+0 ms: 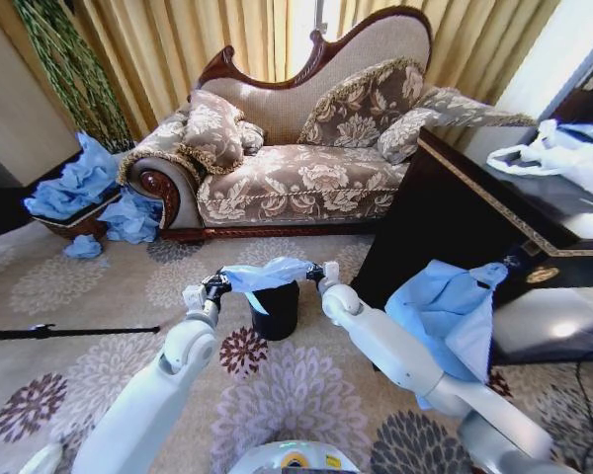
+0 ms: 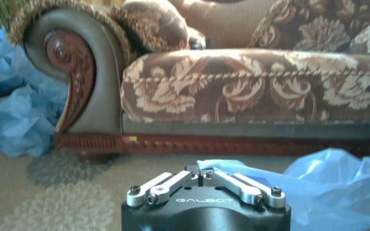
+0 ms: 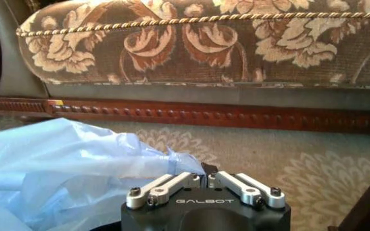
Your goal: Place a garbage bag over the trash bin.
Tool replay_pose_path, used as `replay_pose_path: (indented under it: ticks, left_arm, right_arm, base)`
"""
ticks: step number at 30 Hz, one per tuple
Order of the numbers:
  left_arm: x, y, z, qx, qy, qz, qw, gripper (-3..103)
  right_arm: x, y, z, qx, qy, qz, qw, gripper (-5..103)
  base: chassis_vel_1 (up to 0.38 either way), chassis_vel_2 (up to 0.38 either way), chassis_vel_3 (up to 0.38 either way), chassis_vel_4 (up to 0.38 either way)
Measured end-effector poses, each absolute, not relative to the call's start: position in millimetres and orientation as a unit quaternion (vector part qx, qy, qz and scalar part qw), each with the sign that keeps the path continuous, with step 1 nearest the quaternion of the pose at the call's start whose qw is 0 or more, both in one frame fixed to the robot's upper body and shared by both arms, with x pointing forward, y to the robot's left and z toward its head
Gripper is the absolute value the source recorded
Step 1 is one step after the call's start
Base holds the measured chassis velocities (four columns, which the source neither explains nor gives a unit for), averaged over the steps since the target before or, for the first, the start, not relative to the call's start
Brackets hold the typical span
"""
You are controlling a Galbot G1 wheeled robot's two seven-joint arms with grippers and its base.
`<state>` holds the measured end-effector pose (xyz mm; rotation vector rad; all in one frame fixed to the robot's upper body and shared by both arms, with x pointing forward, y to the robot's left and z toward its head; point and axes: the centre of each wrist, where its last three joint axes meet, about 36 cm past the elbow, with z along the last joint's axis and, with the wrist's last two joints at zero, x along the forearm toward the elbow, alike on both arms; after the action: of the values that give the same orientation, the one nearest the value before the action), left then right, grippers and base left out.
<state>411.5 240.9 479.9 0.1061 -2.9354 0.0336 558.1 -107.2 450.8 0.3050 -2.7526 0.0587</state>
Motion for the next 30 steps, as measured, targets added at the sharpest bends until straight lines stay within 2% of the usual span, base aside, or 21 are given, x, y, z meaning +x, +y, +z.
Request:
replay_pose_path:
  ticks: [5,11,18,30]
  left_arm:
    - [414,236,445,0.044,-0.988,0.023,0.146,0]
    - [392,226,427,0.055,-0.974,0.031,0.217,0]
    - [374,216,401,0.053,-0.963,0.029,0.261,0]
    - [405,199,311,0.043,-0.967,-0.004,0.249,0]
  right_arm:
    - [557,-122,429,0.095,-0.973,0.022,0.209,0]
    - [527,-129,397,0.094,-0.965,0.026,0.244,0]
    - [515,-123,369,0.09,-0.96,0.026,0.264,0]
    - [517,-127,319,0.08,-0.959,0.033,0.27,0]
  base:
    - [0.0,0.0,0.0,0.0]
    - [0.0,0.0,0.0,0.0]
    - [0.0,0.0,0.0,0.0]
    - [0.0,0.0,0.0,0.0]
